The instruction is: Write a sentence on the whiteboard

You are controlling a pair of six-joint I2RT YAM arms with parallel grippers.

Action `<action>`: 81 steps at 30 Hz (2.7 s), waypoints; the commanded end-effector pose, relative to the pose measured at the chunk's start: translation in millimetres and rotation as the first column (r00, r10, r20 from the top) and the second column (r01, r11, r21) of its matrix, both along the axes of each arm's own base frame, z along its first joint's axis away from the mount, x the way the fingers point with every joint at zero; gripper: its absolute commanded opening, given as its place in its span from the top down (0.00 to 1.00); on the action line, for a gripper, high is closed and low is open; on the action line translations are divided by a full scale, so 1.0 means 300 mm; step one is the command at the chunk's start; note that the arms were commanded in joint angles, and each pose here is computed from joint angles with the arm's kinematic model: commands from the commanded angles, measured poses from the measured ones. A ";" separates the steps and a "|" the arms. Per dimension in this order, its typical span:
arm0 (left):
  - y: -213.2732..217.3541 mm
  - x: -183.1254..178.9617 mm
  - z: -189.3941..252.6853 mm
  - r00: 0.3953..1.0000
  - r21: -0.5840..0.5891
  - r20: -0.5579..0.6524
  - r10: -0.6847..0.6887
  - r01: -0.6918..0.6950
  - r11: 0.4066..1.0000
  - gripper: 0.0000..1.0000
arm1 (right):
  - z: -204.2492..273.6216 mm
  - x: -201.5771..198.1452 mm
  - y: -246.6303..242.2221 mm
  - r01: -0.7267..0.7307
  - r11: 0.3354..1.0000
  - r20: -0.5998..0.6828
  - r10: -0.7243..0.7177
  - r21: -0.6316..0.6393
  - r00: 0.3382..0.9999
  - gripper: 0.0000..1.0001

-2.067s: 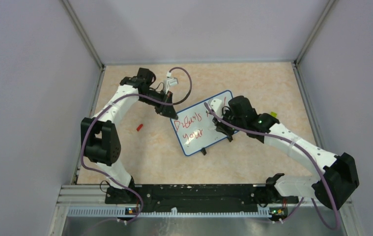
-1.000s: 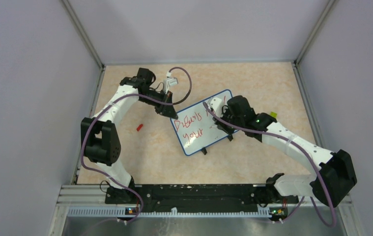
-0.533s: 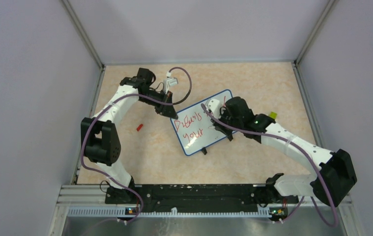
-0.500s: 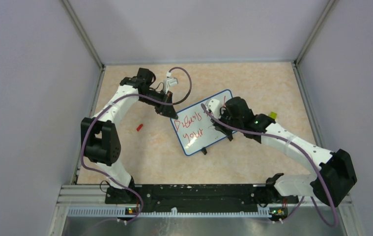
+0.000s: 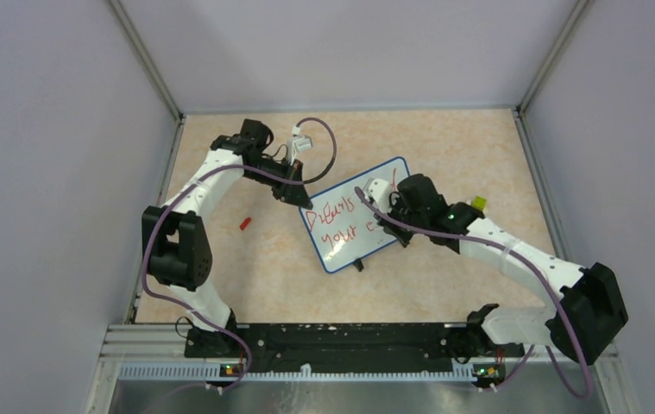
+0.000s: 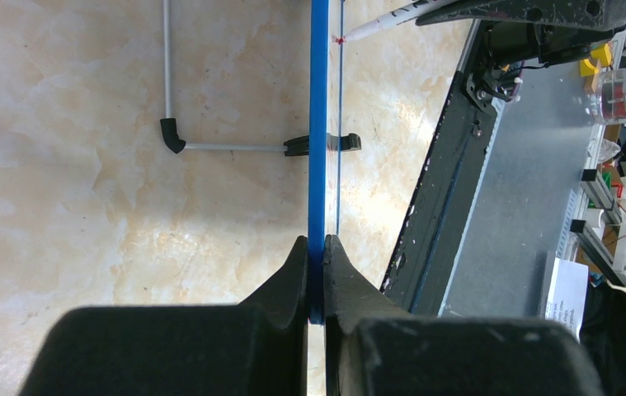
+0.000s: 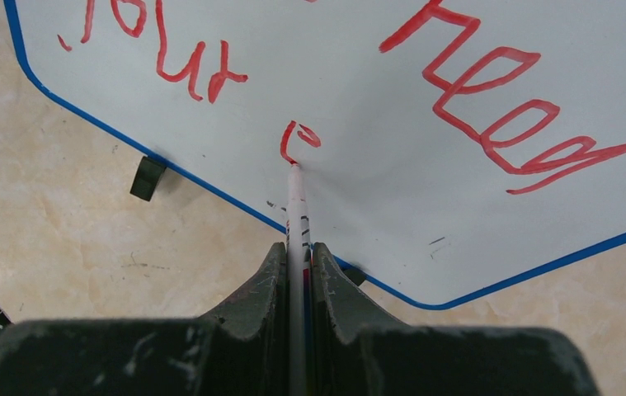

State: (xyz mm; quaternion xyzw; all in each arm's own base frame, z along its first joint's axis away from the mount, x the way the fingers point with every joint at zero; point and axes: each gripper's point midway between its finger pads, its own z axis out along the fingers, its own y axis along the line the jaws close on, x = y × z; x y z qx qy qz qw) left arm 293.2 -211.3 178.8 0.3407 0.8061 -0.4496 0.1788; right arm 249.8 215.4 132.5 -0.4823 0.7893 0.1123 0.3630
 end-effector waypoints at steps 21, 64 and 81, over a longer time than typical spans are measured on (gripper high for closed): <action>-0.004 0.001 -0.002 1.000 -0.007 0.015 0.000 0.000 1.000 1.00 | 0.187 0.137 0.005 0.056 0.997 0.141 -0.062 0.050 0.988 1.00; -0.003 0.002 -0.010 1.000 -0.004 0.015 0.001 0.000 1.000 1.00 | 0.112 0.089 0.004 0.031 0.999 0.091 -0.033 0.028 0.995 1.00; -0.006 0.004 -0.012 1.000 -0.009 0.007 0.000 0.000 1.000 1.00 | 0.194 0.123 -0.051 0.072 0.996 0.128 -0.077 0.044 0.989 1.00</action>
